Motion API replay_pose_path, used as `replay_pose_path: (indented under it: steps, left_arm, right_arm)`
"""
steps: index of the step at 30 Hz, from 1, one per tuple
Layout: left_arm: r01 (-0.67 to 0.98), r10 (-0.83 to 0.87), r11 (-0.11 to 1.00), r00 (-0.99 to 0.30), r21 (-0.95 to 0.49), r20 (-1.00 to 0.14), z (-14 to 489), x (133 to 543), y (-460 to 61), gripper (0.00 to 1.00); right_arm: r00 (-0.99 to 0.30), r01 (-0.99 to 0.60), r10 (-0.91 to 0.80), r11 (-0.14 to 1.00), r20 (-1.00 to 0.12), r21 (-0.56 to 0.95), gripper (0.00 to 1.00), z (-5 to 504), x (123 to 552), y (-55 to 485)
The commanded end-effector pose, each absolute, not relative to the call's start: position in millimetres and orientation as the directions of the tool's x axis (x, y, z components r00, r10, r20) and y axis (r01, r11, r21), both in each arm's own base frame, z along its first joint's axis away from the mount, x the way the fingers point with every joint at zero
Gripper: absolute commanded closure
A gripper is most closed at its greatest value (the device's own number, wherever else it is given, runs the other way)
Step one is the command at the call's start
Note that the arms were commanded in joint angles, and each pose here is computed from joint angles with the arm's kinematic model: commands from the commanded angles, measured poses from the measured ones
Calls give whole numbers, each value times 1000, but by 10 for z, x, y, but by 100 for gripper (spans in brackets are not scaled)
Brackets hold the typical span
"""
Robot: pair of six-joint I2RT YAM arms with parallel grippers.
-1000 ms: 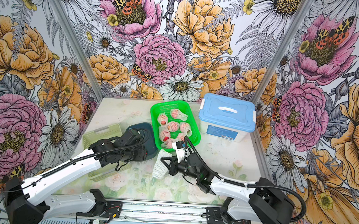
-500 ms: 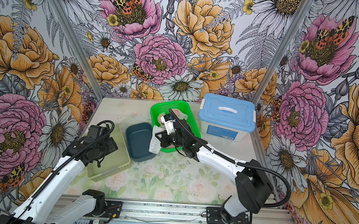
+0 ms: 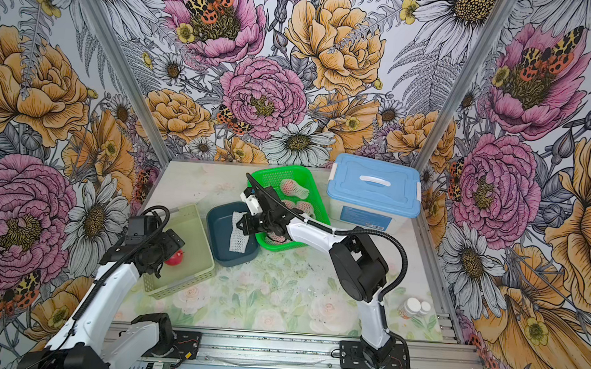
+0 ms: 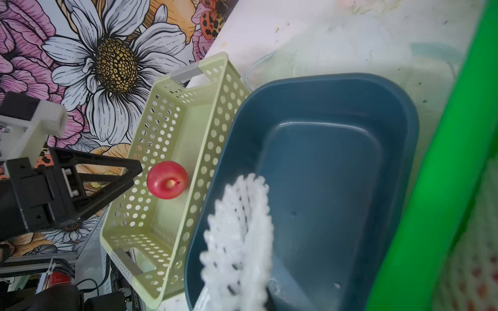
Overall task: Remove foam nets from apples
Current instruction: Place the apple in the basket, then place the foam net into the storage box.
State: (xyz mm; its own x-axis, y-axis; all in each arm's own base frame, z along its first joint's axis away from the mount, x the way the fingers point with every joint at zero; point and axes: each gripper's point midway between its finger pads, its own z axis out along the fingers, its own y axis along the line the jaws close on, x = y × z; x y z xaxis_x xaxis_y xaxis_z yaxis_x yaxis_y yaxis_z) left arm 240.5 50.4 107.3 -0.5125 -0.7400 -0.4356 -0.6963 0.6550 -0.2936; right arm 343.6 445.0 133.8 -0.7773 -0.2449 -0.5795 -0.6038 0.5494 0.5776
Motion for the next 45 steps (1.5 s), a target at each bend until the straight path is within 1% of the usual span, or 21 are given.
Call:
replay_pose_path:
  steps: [1, 3, 5, 6, 9, 10, 12, 14, 15, 16, 19, 23, 25, 28, 31, 32, 37, 38, 39, 42, 45]
  left_arm:
    - [-630, -720, 684, -506, -367, -475, 1299, 2603, 485, 1]
    - [-593, -697, 711, -522, -379, -491, 1429, 2672, 451, 1]
    - [-548, -683, 728, -534, -411, -498, 1555, 2743, 387, 1]
    - [-526, -675, 737, -541, -426, -501, 1613, 2775, 351, 1]
    - [-430, -633, 772, -586, -468, -506, 1759, 2866, 167, 1]
    - [-382, -609, 786, -608, -486, -509, 1816, 2901, 72, 1]
    - [-299, -555, 815, -650, -496, -519, 1894, 2946, -113, 1]
    - [-233, -484, 850, -700, -473, -525, 1920, 2959, -298, 1]
    - [-222, -465, 859, -713, -460, -524, 1912, 2956, -349, 1]
    - [-211, -451, 865, -723, -455, -523, 1906, 2951, -397, 1]
    - [-201, -443, 866, -732, -457, -518, 1893, 2942, -473, 1]
    - [-190, -446, 861, -729, -472, -520, 1917, 2950, -509, 1]
    - [-173, -447, 856, -721, -487, -530, 1949, 2963, -532, 3]
    - [-126, -438, 847, -715, -516, -545, 1995, 2956, -605, 10]
    - [-56, -407, 831, -740, -553, -536, 1942, 2897, -780, 12]
    - [-32, -389, 831, -748, -556, -538, 1913, 2867, -854, 12]
    - [40, -295, 856, -781, -516, -550, 1735, 2791, -1158, 12]
    - [43, -281, 864, -785, -501, -552, 1703, 2796, -1191, 14]
    - [41, -271, 874, -786, -485, -556, 1675, 2809, -1205, 18]
    - [28, -275, 884, -776, -466, -568, 1648, 2865, -1193, 38]
    - [29, -286, 888, -747, -460, -600, 1721, 2934, -1167, 44]
  right_arm:
    - [-769, -617, -257, 538, -586, 574, 98, 1400, 3469, 4571]
    - [-765, -620, -264, 546, -587, 563, 95, 1367, 3511, 4597]
    - [-767, -618, -272, 557, -582, 555, 90, 1322, 3562, 4624]
    - [-760, -632, -295, 546, -580, 550, 87, 1300, 3459, 4727]
    - [-756, -635, -310, 560, -577, 532, 73, 1246, 3480, 4784]
    - [-756, -634, -311, 564, -576, 529, 65, 1233, 3499, 4793]
    - [-750, -639, -310, 567, -584, 520, 46, 1255, 3515, 4808]
    - [-738, -647, -307, 577, -601, 499, 27, 1293, 3545, 4794]
    - [-731, -651, -305, 578, -610, 492, 24, 1328, 3554, 4795]
    - [-726, -655, -304, 579, -617, 486, 15, 1362, 3564, 4791]
    - [-708, -664, -294, 588, -642, 463, 12, 1480, 3595, 4760]
    - [-705, -662, -274, 585, -653, 469, 12, 1625, 3609, 4705]
    - [-702, -664, -267, 582, -660, 470, 12, 1694, 3604, 4683]
    - [-715, -646, -234, 583, -659, 493, 12, 1815, 3639, 4627]
    - [-732, -632, -207, 564, -649, 532, 12, 1950, 3616, 4630]
    - [-734, -624, -189, 567, -652, 538, 12, 2009, 3689, 4562]
    - [-739, -629, -171, 520, -651, 578, 12, 2223, 3671, 4516]
    - [-736, -634, -172, 513, -655, 579, 12, 2259, 3653, 4518]
    - [-734, -638, -172, 504, -656, 582, 12, 2296, 3631, 4517]
    - [-732, -646, -175, 485, -658, 590, 13, 2368, 3571, 4509]
    - [-731, -646, -173, 488, -660, 587, 13, 2397, 3535, 4476]
